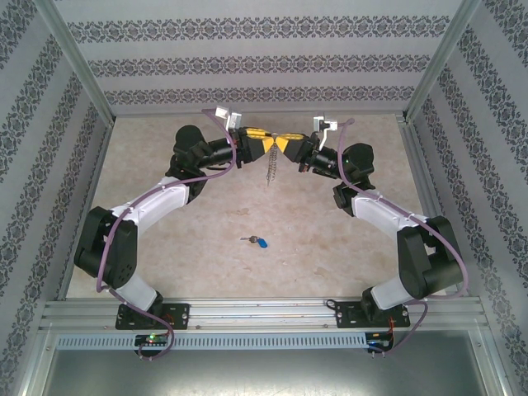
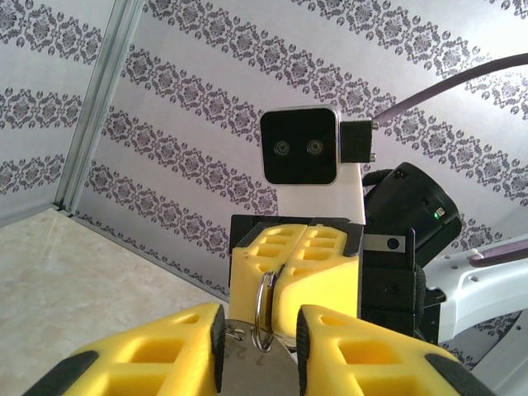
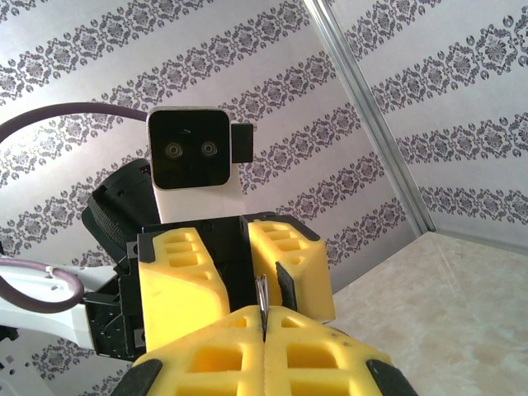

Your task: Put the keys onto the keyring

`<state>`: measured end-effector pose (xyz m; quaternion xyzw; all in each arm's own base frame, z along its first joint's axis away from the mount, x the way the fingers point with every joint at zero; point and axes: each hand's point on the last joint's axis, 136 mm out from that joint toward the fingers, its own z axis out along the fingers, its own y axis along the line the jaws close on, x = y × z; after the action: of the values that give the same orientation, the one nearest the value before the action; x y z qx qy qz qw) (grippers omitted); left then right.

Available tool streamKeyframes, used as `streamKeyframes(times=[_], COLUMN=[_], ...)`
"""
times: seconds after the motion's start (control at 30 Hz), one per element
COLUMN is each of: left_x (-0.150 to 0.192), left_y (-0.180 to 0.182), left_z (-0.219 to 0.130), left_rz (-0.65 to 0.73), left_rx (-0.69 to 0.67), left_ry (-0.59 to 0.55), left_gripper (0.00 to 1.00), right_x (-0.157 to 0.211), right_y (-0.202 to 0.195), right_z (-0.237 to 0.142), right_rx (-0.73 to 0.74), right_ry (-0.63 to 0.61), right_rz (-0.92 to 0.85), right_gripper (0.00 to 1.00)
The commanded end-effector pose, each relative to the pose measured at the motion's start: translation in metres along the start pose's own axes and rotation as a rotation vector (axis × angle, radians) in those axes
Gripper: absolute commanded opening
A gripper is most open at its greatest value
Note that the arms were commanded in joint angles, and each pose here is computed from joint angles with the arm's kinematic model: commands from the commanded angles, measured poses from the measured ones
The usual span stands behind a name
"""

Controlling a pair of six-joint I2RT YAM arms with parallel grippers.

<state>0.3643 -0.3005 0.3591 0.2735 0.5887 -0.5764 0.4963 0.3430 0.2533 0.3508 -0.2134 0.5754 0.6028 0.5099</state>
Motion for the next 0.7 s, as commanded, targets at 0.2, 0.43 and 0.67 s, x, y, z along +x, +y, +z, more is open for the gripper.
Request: streamKeyframes(times=[0.2,0.43,0.67], left_x=[-0.0076,-0.0081,-0.0095], left_y=[-0.0164,-0.016,-0.0137], left_z=[0.0076,0.0088,0.0093], left_rz=[0.046,0.051,0.054], left_rx=[0.065,0.064,0.057], left_ry=[-0.018,-0.026,-0.032], left_gripper=[0.25,0.22,0.2], right_x=[-0.014,-0.0102,-0.0075], right_y=[0.0171,0.0166,0.0157], right_z=[0.0056,0.006,0.0042], right_rx=[-0.056,-0.06,-0.052], right_ry=[-0.032,-0.02,-0.017], right_rz=[-0.058,-0.053,-0.052], right_gripper=[0.0,0.0,0.0])
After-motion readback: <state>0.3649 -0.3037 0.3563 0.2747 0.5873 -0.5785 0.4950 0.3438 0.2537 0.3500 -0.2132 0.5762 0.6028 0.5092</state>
